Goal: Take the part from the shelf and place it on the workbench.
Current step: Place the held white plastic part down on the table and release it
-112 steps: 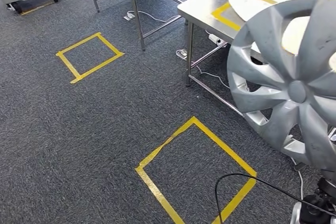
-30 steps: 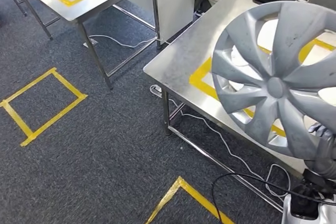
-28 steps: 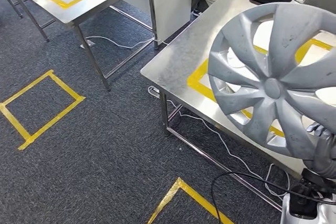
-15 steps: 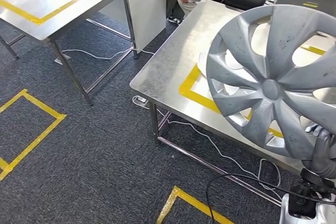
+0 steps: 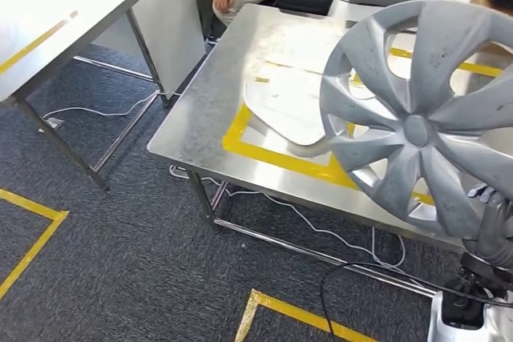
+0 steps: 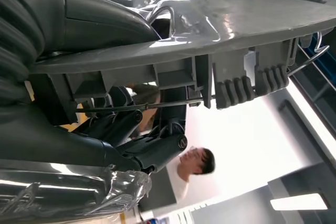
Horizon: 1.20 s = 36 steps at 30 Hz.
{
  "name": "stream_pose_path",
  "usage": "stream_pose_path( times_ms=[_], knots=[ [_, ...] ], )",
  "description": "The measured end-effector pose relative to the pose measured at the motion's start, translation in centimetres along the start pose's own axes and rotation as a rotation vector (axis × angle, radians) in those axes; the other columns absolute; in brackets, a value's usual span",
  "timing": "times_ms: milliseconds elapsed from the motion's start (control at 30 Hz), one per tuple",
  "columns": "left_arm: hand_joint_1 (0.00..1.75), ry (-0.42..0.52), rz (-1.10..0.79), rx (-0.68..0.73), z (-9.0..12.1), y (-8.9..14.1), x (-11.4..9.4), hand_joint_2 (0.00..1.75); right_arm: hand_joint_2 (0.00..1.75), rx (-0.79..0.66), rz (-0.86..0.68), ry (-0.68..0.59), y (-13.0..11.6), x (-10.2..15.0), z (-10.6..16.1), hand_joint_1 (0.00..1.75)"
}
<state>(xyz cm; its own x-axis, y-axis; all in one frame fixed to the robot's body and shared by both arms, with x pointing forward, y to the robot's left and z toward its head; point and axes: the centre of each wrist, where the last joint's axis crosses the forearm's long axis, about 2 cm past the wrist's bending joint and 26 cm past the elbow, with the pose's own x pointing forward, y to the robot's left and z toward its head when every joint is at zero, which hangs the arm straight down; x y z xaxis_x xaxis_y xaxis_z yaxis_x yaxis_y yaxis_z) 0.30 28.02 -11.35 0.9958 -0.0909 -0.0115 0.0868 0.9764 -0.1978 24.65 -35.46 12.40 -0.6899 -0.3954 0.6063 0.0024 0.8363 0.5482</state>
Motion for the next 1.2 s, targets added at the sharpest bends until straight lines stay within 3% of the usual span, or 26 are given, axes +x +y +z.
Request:
stream_pose_path(
  times_ms=[367, 867, 1067, 1200],
  knots=[
    [0.0, 0.007, -0.028, 0.01, 0.2, 0.8, 0.1, 0.0, 1.75, 0.018, 0.066, 0.008, 0.6, -0.6, -0.3, 1.75],
    [0.0, 0.026, -0.062, 0.027, 0.5, 2.2, -0.1, 0.0, 1.75, -0.071, 0.233, -0.039, -0.7, -0.5, -1.3, 1.75],
    [0.0, 0.048, -0.082, 0.033, 0.4, 2.0, 0.1, 0.0, 1.75, -0.258, 0.467, -0.186, -3.4, 1.6, -2.1, 1.75],
    [0.0, 0.066, -0.113, 0.034, 0.4, 2.0, 0.1, 0.0, 1.75, -0.354, 0.748, -0.272, -5.1, 3.9, -3.3, 1.75]
  ],
)
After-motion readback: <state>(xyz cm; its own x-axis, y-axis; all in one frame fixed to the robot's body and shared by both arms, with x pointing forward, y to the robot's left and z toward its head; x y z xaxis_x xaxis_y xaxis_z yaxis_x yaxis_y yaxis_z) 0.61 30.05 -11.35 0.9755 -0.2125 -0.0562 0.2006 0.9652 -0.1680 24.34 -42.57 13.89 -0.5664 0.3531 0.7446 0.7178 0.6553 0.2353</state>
